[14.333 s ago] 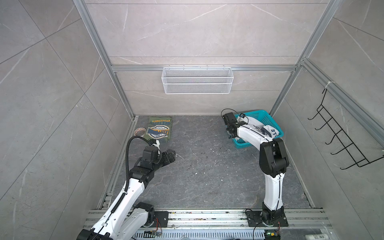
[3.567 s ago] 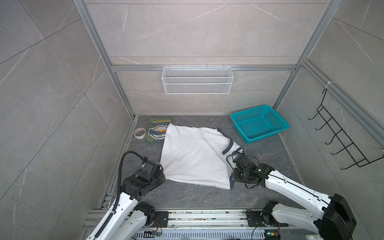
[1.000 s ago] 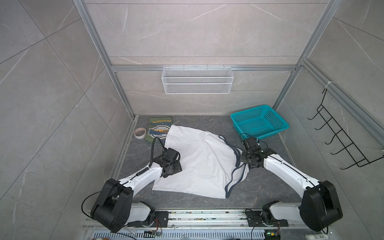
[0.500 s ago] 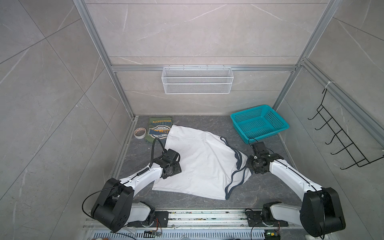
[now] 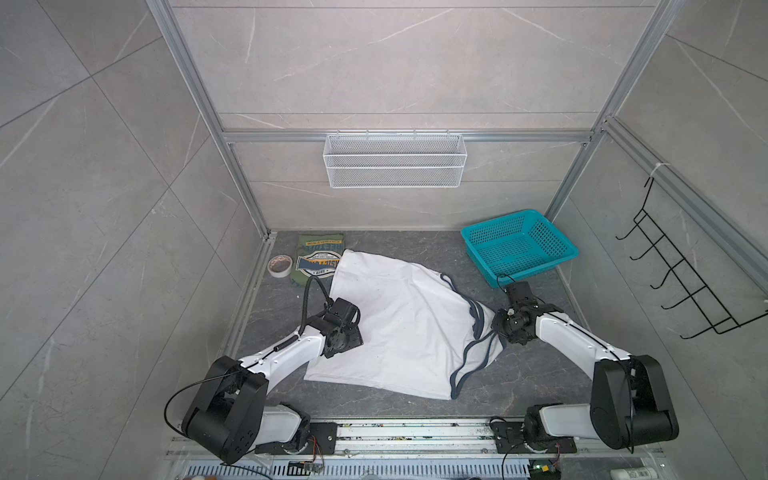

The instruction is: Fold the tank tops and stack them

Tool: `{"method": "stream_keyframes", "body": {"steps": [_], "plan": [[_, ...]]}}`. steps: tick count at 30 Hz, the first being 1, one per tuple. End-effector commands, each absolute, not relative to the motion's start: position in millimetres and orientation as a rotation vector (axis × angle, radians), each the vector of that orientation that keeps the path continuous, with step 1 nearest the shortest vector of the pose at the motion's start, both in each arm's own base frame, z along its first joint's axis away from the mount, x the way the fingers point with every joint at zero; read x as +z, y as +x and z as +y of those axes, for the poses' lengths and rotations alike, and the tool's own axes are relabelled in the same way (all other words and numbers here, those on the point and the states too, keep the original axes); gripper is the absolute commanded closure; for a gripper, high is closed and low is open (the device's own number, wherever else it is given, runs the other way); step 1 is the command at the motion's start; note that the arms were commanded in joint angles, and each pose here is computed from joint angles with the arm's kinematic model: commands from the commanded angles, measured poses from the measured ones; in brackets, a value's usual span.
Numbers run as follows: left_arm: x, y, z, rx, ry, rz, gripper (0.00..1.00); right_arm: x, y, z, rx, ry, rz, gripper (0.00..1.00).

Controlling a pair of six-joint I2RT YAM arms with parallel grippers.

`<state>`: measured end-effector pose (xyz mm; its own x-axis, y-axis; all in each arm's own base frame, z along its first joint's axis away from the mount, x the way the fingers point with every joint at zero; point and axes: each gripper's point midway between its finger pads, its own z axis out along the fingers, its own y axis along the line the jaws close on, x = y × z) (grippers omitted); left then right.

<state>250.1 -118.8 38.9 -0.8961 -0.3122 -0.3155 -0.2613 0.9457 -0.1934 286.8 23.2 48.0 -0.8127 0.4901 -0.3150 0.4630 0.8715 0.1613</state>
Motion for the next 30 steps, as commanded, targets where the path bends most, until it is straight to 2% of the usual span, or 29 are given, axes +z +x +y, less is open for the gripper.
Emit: {"method": "stream_keyframes", "body": {"steps": [1,11,19,21,25,30], "plan": [[33,248,-115,-0.179,-0.419,2.762,0.29,53,297,26,0.130,0.659,2.683,0.76],[30,248,-116,-0.183,-0.418,2.768,0.29,50,308,31,0.155,0.630,2.688,0.77],[28,246,-115,-0.182,-0.424,2.769,0.29,47,306,24,0.088,0.644,2.701,0.87],[28,247,-115,-0.182,-0.424,2.767,0.29,46,307,22,0.080,0.647,2.701,0.87],[28,248,-116,-0.185,-0.421,2.768,0.29,43,308,28,0.117,0.638,2.715,0.80],[26,249,-116,-0.181,-0.415,2.772,0.29,43,309,27,0.110,0.647,2.712,0.89]]}}
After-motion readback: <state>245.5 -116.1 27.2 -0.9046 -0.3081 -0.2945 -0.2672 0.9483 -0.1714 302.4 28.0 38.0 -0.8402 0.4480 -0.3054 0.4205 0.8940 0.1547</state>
